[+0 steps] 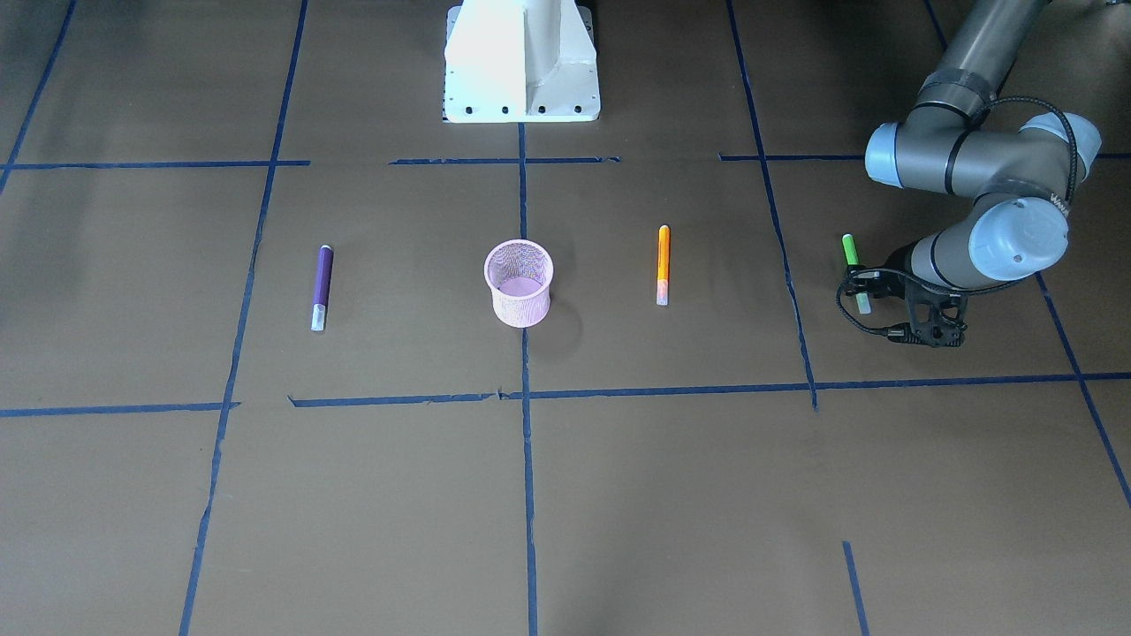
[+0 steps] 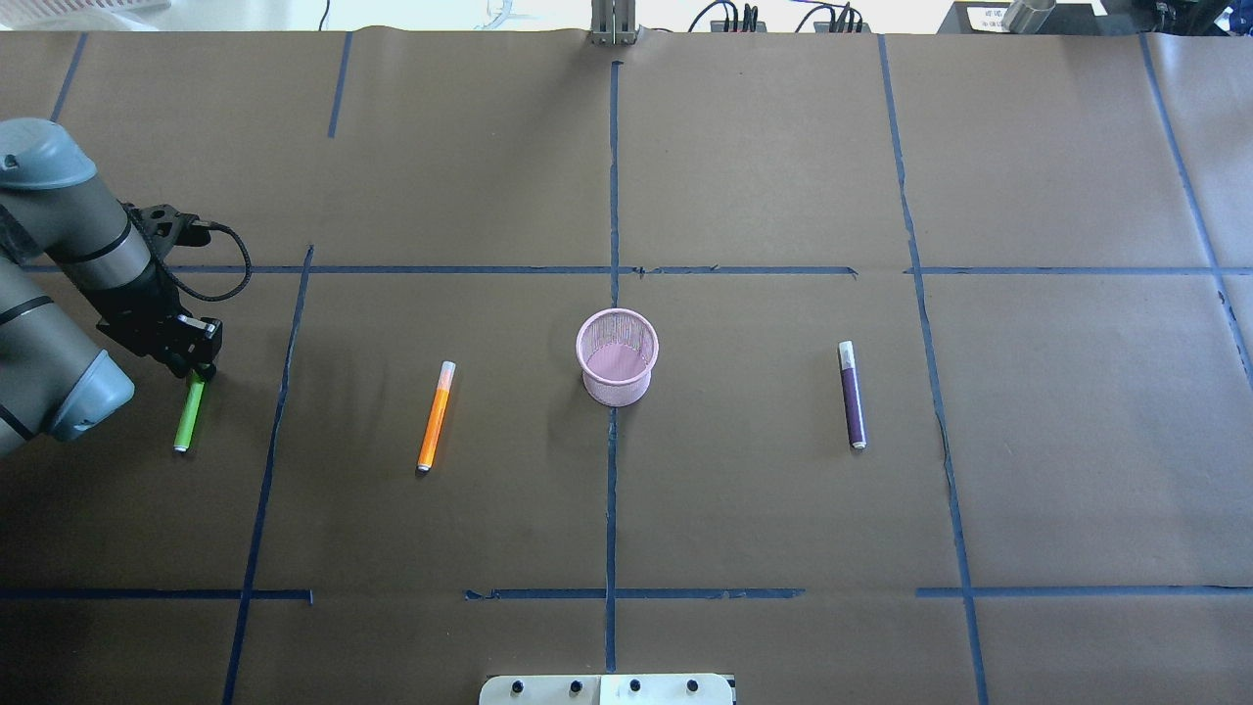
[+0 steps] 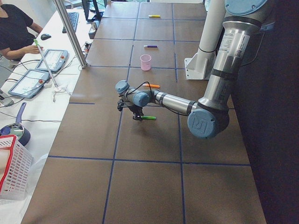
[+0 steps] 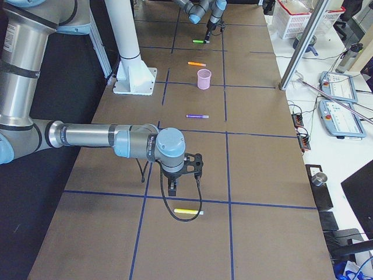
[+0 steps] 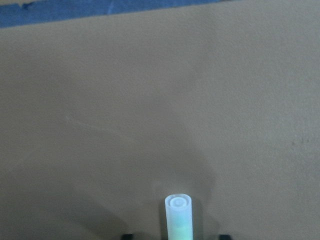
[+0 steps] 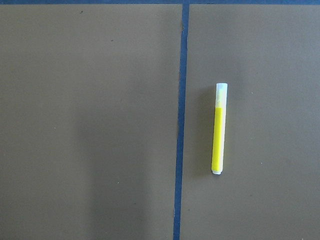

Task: Collect pens into pen holder
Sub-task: 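Lower the left gripper onto the green marker and grasp it, then lift the green marker with the left gripper and carry it over the pink cup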

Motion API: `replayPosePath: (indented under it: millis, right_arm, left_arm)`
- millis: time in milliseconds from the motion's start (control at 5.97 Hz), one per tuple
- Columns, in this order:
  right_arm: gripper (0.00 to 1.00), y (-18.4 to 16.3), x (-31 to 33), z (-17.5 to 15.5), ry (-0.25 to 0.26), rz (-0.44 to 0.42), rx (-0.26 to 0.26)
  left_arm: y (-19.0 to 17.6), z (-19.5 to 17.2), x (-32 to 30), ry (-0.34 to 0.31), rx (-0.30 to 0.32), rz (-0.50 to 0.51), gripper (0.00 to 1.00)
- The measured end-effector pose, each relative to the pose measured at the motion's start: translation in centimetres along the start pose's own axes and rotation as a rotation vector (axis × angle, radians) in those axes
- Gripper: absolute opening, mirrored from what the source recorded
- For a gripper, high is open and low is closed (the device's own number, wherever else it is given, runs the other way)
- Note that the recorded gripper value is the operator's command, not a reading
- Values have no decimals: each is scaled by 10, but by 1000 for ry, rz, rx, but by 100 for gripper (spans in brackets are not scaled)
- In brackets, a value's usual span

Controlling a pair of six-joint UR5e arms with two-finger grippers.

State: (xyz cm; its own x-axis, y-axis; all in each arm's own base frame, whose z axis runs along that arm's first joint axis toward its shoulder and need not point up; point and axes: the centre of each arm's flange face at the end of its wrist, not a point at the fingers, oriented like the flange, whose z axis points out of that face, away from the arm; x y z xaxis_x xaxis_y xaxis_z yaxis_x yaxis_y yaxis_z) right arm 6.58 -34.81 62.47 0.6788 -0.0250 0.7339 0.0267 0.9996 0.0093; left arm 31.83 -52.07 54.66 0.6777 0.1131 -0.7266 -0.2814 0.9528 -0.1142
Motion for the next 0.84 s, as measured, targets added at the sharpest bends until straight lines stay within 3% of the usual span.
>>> replayPosePath:
  millis: [167, 335, 502, 837]
  right_arm:
    - [100, 0, 0, 0, 0, 0, 0]
    - [100, 0, 0, 0, 0, 0, 0]
    - [100, 0, 0, 0, 0, -1, 0]
    - [100, 4, 2, 2, 0, 3, -6]
  left_arm:
    - [0, 1, 0, 0, -1, 1, 29]
    - [0, 1, 0, 0, -1, 1, 5]
    - [0, 1, 0, 0, -2, 3, 0]
    - [3, -14, 15, 15, 26, 32, 0]
